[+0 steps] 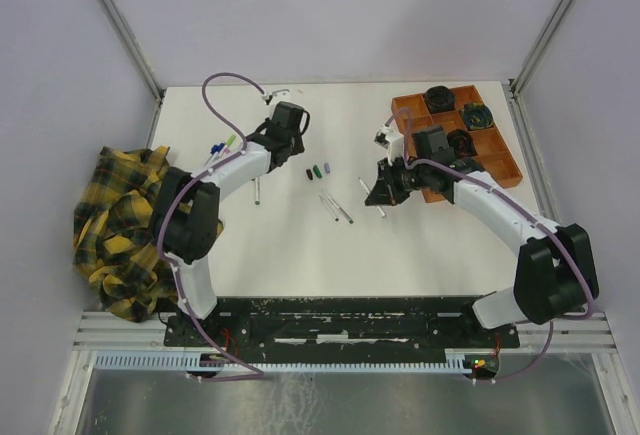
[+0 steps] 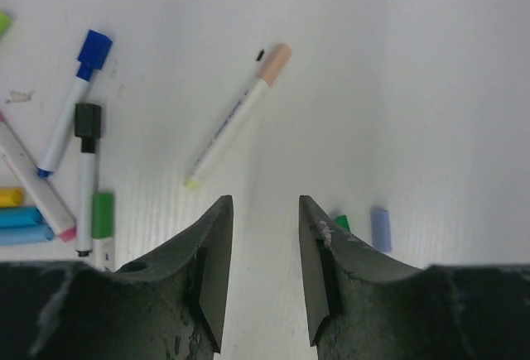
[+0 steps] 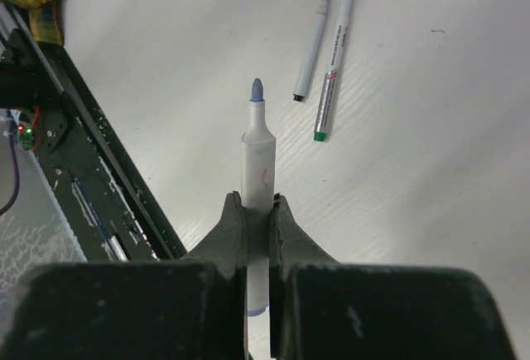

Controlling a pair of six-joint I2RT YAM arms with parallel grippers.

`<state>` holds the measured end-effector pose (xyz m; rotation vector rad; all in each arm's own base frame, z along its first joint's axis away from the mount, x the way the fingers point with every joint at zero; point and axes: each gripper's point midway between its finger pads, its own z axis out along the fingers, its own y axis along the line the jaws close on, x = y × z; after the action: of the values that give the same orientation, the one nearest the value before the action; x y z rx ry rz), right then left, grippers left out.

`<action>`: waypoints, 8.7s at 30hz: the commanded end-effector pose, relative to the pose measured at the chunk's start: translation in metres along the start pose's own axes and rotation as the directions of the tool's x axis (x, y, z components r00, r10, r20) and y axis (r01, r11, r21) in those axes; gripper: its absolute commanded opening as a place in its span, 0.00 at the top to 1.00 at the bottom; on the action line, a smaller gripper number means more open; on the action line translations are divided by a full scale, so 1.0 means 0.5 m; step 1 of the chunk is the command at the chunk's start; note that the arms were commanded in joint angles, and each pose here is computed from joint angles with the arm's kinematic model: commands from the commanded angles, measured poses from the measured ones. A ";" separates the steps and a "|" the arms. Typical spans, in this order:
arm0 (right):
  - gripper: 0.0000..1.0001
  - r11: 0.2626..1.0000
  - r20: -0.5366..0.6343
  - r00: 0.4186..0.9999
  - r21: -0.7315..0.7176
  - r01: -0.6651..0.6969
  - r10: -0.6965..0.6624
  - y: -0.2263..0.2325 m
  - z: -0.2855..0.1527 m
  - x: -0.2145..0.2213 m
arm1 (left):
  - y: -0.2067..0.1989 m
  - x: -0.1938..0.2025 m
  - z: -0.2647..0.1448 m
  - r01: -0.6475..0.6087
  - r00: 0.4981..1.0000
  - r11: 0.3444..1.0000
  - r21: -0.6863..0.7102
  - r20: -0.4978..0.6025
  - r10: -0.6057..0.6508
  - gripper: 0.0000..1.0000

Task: Open the pen caps
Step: Place the pen at the center of the board, then pick up the pen from the center of the board, then open the pen cap from the pen.

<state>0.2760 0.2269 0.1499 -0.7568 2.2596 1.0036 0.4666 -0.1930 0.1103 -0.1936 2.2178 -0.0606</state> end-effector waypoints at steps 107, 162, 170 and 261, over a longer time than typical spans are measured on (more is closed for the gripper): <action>0.11 0.912 0.579 0.811 -0.285 0.294 -0.080 0.259 -0.208 -0.168 | -0.091 0.039 -0.560 0.045 0.780 0.443 0.896 0.245 -0.576 0.97; 1.00 0.867 0.558 0.830 -0.414 0.278 0.000 0.318 -0.160 -0.137 | -0.267 0.086 -0.712 -0.086 0.733 0.263 0.961 0.239 -0.637 0.84; 1.00 0.864 0.517 0.853 -0.395 0.312 -0.071 0.311 -0.162 -0.130 | -0.244 0.121 -0.706 -0.086 0.803 0.296 0.951 0.242 -0.545 0.33; 1.00 0.847 0.316 0.929 -0.424 0.322 -0.195 0.241 -0.113 -0.070 | -0.291 0.053 -0.654 -0.030 0.939 0.007 1.000 0.031 -0.342 0.50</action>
<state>0.1982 0.2569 0.2411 -1.0058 1.7364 1.4629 0.2160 -0.3494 0.2929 0.3432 1.3810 -1.6335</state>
